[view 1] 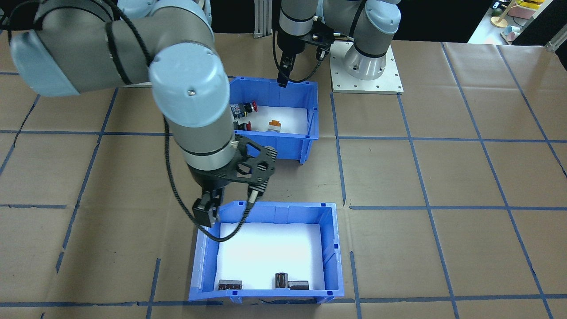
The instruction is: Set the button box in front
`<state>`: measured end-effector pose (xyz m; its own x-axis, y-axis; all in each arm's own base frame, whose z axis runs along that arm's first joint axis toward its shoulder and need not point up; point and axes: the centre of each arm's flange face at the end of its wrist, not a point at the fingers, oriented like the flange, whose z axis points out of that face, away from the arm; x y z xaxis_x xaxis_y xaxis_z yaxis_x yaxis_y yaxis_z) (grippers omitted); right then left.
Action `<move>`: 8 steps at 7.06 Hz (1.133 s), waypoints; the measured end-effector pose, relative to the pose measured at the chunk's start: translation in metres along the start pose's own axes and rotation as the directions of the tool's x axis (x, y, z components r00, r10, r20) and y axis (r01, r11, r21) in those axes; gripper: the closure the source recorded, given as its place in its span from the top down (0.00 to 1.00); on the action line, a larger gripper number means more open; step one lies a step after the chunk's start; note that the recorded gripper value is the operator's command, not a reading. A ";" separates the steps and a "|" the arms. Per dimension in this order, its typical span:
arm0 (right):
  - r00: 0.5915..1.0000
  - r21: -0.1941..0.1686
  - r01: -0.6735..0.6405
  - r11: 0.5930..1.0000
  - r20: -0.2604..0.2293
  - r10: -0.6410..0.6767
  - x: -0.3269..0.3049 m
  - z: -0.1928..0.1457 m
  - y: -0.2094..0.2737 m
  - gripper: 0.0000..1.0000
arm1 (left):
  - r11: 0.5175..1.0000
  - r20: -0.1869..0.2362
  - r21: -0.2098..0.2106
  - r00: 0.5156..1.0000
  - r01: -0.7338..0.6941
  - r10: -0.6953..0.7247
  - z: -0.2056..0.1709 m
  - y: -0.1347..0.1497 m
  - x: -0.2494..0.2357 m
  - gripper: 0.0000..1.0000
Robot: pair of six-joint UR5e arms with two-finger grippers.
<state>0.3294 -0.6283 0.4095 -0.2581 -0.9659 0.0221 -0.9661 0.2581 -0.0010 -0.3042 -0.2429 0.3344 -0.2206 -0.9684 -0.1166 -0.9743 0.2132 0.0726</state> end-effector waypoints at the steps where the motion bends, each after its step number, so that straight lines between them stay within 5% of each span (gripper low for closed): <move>1: 0.999 -0.002 0.053 0.999 -0.002 -0.053 -0.011 0.022 -0.036 1.00 | 1.000 0.001 0.003 1.000 0.018 -0.018 0.007 0.011 -0.007 0.97; 3: 0.991 -0.012 0.132 0.991 0.010 -0.132 -0.035 0.065 -0.087 1.00 | 0.999 -0.004 0.004 0.999 0.032 -0.032 0.020 0.018 -0.008 0.97; 7: 0.985 -0.045 0.162 0.986 0.061 -0.159 -0.047 0.118 -0.108 1.00 | 1.000 -0.041 -0.012 0.999 0.029 -0.029 0.064 0.012 -0.018 0.88; 8: 0.984 -0.053 0.167 0.984 0.074 -0.163 -0.049 0.129 -0.113 0.83 | 0.999 -0.038 -0.012 0.999 0.032 -0.033 0.068 0.011 -0.018 0.88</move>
<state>0.4502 -0.6126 0.2798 -0.0964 -0.9940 -0.0522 -0.9941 0.0935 0.0553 -0.3140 -0.2140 0.2698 -0.1868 -0.9790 -0.0812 -0.9803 0.1804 0.0804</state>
